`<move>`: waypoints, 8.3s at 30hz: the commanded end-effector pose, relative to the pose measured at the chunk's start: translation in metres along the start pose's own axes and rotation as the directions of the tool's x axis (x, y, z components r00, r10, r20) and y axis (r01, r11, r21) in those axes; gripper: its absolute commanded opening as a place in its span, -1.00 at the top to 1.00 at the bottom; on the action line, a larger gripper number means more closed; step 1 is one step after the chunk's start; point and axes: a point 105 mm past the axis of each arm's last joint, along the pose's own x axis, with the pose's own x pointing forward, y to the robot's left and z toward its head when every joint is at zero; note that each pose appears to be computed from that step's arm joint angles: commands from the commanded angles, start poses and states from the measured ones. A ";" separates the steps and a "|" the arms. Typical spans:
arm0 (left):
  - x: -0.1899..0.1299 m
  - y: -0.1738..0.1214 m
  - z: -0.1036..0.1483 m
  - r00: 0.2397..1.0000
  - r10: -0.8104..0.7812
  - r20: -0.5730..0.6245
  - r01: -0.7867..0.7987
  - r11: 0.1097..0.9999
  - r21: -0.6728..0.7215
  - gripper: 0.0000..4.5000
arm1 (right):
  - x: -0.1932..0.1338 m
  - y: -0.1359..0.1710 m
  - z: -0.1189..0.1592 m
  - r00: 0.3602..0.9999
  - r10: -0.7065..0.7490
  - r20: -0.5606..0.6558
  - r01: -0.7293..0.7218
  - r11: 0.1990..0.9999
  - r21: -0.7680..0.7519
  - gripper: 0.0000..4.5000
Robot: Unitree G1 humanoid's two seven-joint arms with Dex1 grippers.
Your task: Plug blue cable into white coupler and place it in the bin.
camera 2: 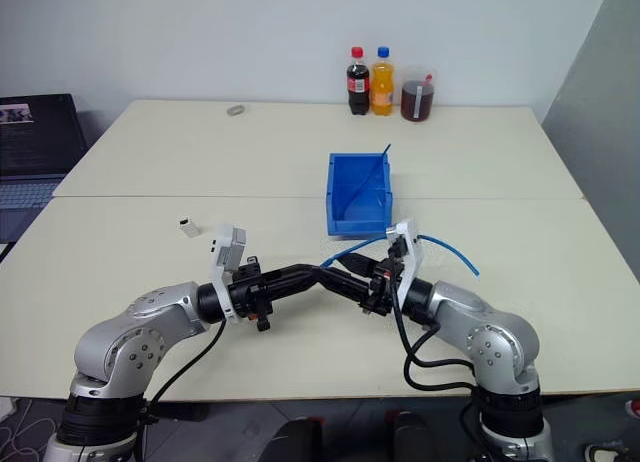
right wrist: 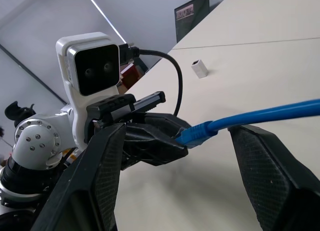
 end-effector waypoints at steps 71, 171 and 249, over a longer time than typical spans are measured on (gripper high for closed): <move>-0.142 0.173 0.005 0.103 0.994 0.032 -0.990 0.100 0.095 -1.00 | -0.003 -0.018 0.015 1.000 -0.007 0.007 0.008 0.996 -0.090 0.99; -0.012 0.049 -0.070 0.771 -0.045 -0.635 0.324 0.886 0.331 0.64 | 0.054 -0.002 -0.045 0.918 0.038 -0.394 -0.316 0.671 -0.671 1.00; -0.012 0.045 -0.072 0.797 -0.033 -0.603 0.293 0.894 0.339 0.64 | 0.035 -0.054 -0.121 0.621 -0.029 -0.784 -0.519 0.735 -0.438 1.00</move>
